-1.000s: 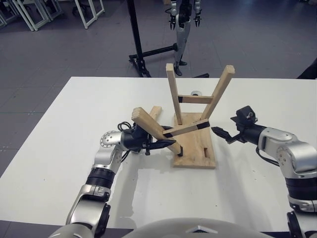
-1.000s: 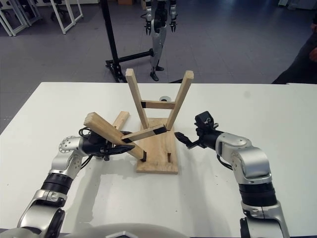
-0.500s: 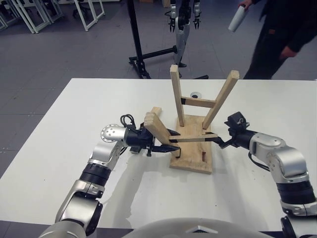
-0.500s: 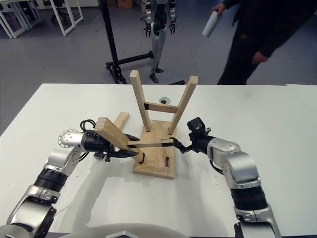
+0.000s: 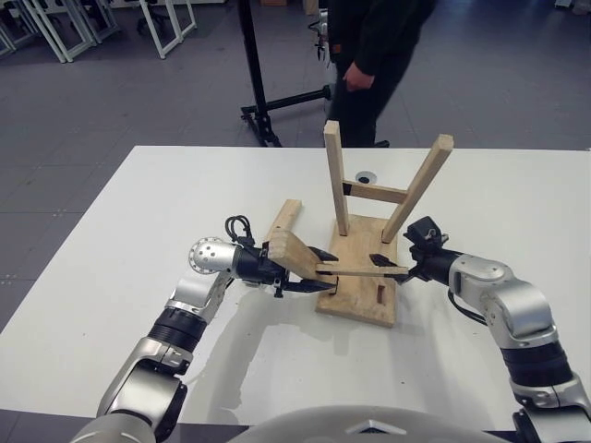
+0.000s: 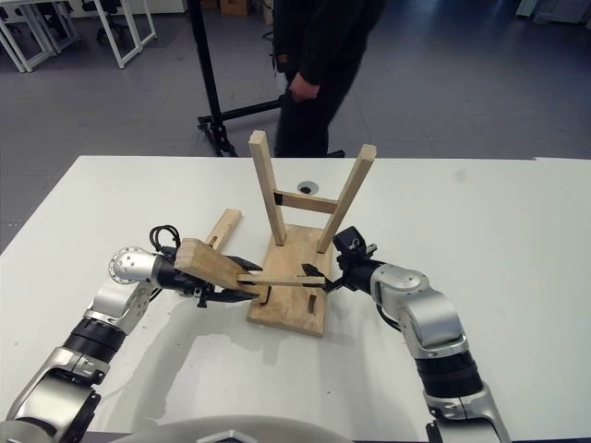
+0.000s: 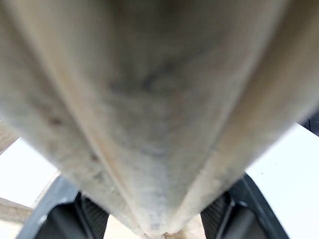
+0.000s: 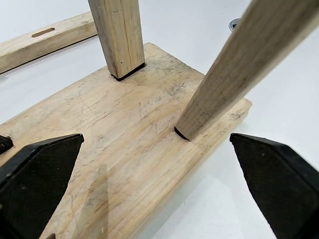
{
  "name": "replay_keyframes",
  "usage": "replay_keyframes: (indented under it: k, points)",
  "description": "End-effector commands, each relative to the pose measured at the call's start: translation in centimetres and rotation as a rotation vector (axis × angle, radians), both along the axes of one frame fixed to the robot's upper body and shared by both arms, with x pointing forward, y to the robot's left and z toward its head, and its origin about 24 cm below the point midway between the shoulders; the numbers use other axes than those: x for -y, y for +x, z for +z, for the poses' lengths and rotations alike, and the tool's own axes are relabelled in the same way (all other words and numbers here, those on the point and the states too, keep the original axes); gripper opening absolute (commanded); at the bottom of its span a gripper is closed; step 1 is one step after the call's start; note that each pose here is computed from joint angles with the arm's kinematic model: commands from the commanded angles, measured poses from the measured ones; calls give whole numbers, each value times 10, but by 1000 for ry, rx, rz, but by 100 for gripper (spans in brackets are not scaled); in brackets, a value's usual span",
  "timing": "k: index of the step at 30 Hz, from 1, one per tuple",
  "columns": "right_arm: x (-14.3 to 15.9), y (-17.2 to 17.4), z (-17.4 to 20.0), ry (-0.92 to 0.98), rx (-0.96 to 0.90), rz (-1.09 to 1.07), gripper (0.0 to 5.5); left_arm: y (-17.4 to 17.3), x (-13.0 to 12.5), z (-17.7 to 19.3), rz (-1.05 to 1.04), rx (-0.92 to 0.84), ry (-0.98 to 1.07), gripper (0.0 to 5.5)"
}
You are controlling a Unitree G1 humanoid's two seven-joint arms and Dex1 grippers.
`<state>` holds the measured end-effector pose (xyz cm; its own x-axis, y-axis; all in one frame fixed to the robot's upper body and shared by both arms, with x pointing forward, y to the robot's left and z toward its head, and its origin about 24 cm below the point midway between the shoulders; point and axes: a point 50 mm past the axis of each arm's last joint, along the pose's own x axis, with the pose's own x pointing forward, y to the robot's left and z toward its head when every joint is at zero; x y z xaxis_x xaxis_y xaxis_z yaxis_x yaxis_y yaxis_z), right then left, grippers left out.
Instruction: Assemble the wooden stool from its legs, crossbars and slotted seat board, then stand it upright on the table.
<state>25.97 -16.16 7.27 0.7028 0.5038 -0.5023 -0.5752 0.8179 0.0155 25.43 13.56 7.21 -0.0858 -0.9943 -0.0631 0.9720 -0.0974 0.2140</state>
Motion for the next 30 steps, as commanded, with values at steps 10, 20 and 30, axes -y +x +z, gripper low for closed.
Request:
replay_keyframes:
  k: [10, 20, 30]
  points:
    - [-1, -1, -1, -67, 29, 18, 550, -50, -15, -76, -160, -392, 575, 205]
    - [4, 0, 7, -73, 41, 35, 550, -74, -14, -93, -96, -434, 444, 205]
    - [0, -1, 4, -51, 44, 7, 550, -32, 14, -69, 203, -507, 315, 205]
